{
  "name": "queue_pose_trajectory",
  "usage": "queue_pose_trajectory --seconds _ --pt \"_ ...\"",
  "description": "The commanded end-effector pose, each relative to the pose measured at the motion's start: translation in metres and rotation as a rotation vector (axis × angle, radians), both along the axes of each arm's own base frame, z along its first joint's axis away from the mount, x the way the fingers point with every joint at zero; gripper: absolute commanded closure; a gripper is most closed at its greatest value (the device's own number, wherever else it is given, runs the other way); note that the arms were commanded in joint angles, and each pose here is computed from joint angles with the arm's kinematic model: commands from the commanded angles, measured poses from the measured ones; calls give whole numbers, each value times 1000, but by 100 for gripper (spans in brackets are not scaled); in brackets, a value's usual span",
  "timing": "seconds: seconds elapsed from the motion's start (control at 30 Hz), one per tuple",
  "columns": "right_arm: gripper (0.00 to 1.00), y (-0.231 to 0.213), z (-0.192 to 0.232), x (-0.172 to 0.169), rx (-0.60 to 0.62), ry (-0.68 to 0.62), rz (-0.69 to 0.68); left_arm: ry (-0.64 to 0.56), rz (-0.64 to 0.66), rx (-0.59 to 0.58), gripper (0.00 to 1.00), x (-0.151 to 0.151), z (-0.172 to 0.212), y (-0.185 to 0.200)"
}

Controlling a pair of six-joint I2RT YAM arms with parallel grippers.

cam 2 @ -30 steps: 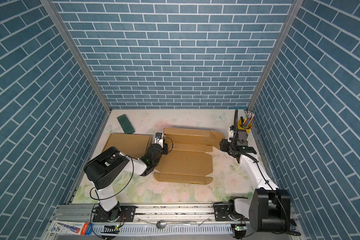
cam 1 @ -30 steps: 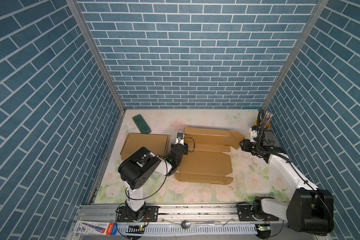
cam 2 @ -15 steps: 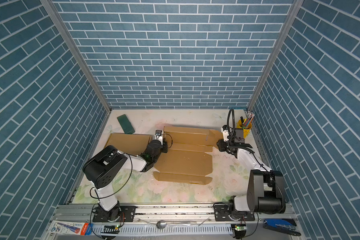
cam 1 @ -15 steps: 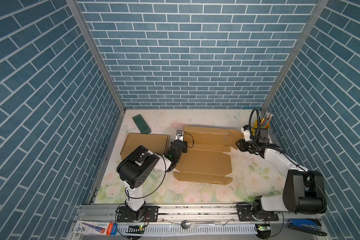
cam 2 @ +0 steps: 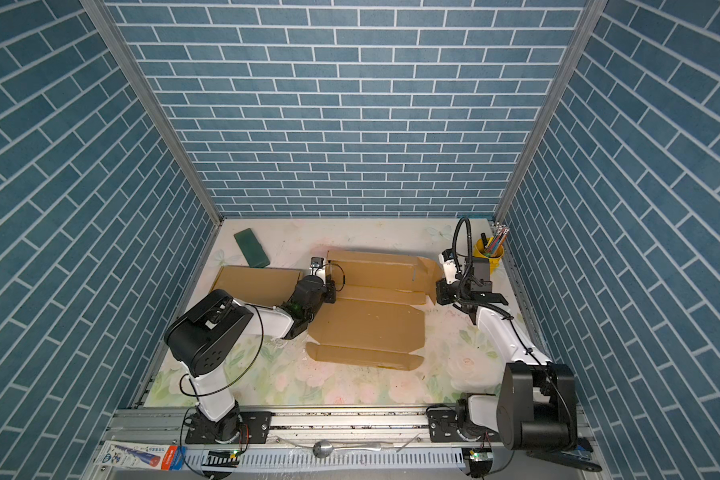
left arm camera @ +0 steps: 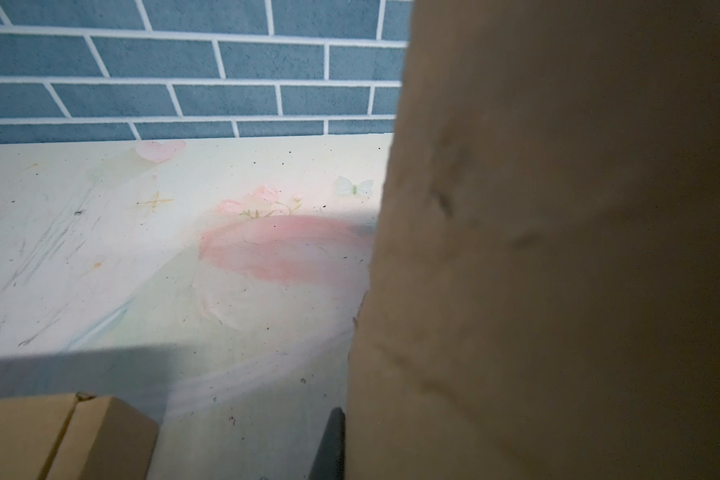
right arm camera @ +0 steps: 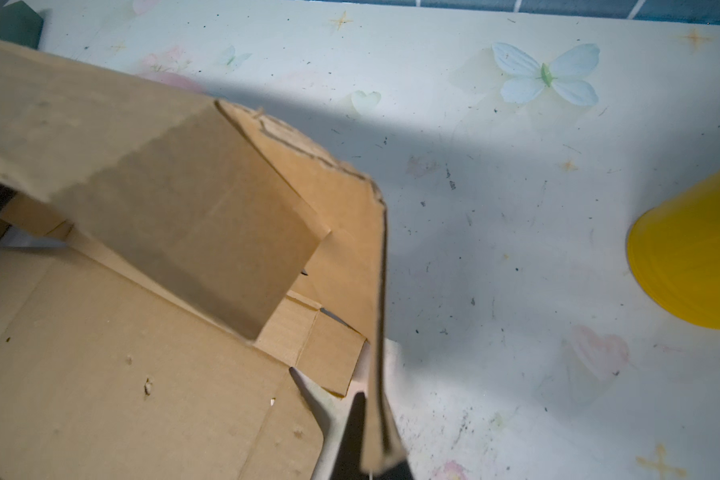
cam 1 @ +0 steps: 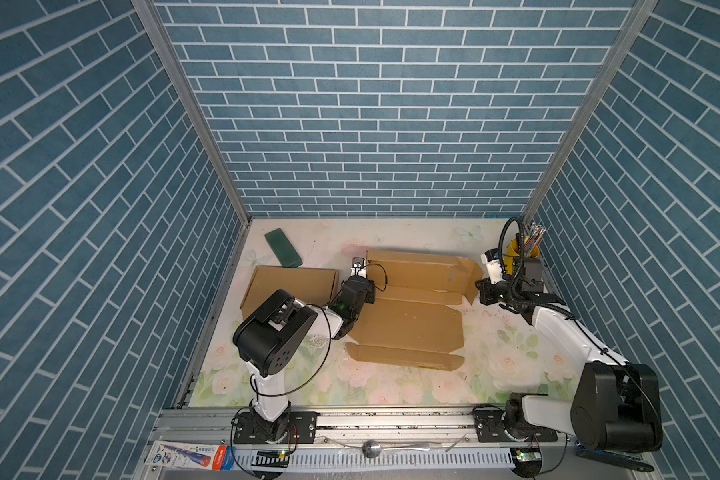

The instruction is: Fold the paper box

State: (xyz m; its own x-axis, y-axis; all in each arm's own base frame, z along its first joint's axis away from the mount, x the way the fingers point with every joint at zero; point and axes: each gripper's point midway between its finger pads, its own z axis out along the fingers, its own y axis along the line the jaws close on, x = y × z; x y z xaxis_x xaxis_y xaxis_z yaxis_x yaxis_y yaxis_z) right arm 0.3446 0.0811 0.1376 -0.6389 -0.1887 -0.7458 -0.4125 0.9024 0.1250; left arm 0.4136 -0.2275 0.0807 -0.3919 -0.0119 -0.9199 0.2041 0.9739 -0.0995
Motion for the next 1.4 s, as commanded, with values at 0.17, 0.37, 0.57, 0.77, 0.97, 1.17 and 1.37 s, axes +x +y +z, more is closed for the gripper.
queue_pose_trajectory --seconds 0.17,0.37,0.57,0.77,0.97,1.17,1.37 --pt "100 31 18 -40 148 56 58 7 35 47 100 -2 -4 12" --pt "100 52 18 -56 231 92 76 -1 32 39 100 -3 -4 12" --pt "100 81 0 -49 197 78 92 -7 8 34 100 -4 -3 4" --pt "89 82 -28 -44 159 81 82 -11 5 25 100 -6 1 4" --pt "71 84 -11 -47 162 89 128 -17 4 29 100 -6 3 4" --pt "59 63 15 -53 225 155 95 -5 5 50 100 -11 -4 9" --pt "56 44 66 -52 304 103 68 3 1 55 100 -10 -6 8"
